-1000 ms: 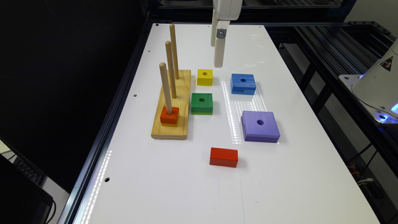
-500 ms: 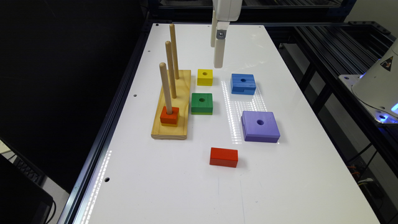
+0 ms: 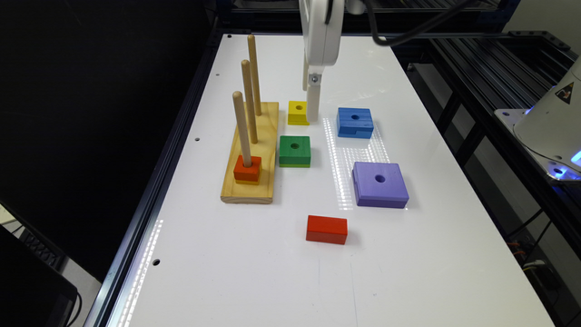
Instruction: Pick up green block.
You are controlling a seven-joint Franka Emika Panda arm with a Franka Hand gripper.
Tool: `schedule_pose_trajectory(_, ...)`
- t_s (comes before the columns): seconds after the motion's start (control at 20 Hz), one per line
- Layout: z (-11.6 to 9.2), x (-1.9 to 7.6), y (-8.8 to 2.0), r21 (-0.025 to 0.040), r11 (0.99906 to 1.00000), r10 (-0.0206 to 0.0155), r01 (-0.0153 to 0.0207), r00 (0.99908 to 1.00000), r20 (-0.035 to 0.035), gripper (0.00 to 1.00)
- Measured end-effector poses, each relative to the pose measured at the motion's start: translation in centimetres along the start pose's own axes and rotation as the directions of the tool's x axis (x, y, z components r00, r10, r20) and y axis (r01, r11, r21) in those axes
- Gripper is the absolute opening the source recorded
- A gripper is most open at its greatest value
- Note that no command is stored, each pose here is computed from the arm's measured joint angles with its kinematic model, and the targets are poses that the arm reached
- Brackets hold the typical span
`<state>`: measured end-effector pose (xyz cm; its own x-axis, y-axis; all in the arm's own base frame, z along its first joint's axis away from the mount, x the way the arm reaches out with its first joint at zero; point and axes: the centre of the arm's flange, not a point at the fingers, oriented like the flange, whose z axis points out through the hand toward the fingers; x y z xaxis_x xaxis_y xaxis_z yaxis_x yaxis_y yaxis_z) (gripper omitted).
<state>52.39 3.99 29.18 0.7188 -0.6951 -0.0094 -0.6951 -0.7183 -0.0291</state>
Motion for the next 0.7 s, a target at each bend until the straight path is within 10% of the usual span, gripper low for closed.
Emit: schedule_pose_trajectory(0.7,2.3,0.13,-0.1,-0.0035,0.999993,0.0014,-0.0014,0.999954,0.0094,1.00)
